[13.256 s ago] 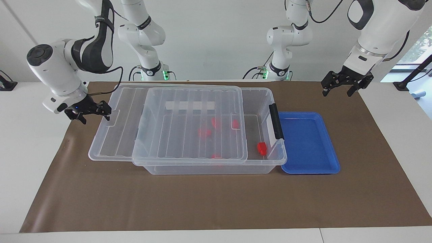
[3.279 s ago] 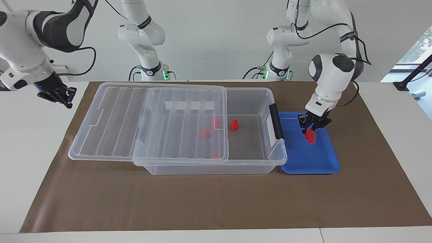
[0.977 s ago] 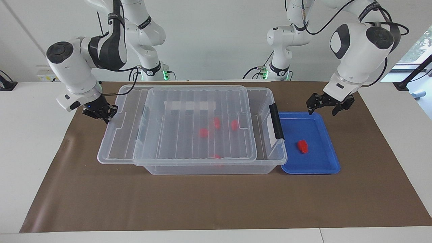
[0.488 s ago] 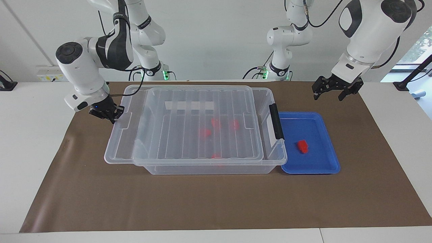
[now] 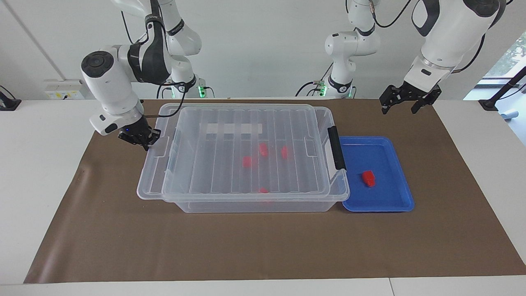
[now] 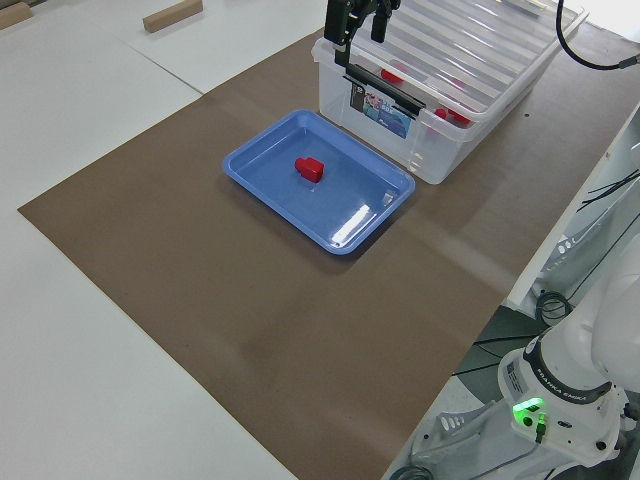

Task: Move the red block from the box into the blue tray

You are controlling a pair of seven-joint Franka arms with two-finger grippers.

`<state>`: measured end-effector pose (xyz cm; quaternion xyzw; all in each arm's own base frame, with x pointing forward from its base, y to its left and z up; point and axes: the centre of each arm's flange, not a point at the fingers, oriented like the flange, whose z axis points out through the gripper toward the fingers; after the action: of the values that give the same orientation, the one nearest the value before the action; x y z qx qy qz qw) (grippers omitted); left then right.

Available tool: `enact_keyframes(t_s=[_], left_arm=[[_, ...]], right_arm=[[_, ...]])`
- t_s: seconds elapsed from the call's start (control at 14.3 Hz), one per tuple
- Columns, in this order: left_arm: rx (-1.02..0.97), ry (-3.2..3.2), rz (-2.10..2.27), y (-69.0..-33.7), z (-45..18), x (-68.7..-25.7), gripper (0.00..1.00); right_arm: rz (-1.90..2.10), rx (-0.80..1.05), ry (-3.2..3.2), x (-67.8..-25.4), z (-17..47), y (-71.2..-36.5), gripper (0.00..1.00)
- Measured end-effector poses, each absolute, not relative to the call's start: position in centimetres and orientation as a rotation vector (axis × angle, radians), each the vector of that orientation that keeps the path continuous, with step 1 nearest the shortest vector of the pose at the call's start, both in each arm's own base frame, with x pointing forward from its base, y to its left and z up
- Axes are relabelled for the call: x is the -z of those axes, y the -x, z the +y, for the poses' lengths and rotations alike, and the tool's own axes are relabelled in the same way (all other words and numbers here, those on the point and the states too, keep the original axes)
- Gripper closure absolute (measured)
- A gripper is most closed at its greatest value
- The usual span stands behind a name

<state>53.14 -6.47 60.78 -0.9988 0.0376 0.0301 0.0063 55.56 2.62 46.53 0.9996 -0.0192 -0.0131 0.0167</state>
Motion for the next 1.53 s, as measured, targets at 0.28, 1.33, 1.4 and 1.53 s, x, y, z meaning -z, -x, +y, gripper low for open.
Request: enact_keyframes(t_s=[0.28, 1.33, 1.4, 1.53], left_arm=[[-0.093, 3.125, 0.118, -53.2, -6.5, -60.8, 0.0], [-0.095, 3.15, 0.123, -53.3, -5.3, -60.8, 0.0], [-0.095, 3.151, 0.122, -53.3, -5.2, -60.8, 0.0], [-0.095, 3.152, 0.122, -53.3, -5.2, -60.8, 0.0]], right_arm=[[-0.065, 0.04, -3.108, -46.5, 3.5, -55.5, 0.99], [-0.1, 0.039, -3.109, -46.5, 5.2, -55.4, 0.99], [-0.1, 0.044, -3.109, -46.7, 5.2, -55.4, 0.99], [-0.103, 0.08, -3.104, -48.4, 5.2, -55.4, 0.99]])
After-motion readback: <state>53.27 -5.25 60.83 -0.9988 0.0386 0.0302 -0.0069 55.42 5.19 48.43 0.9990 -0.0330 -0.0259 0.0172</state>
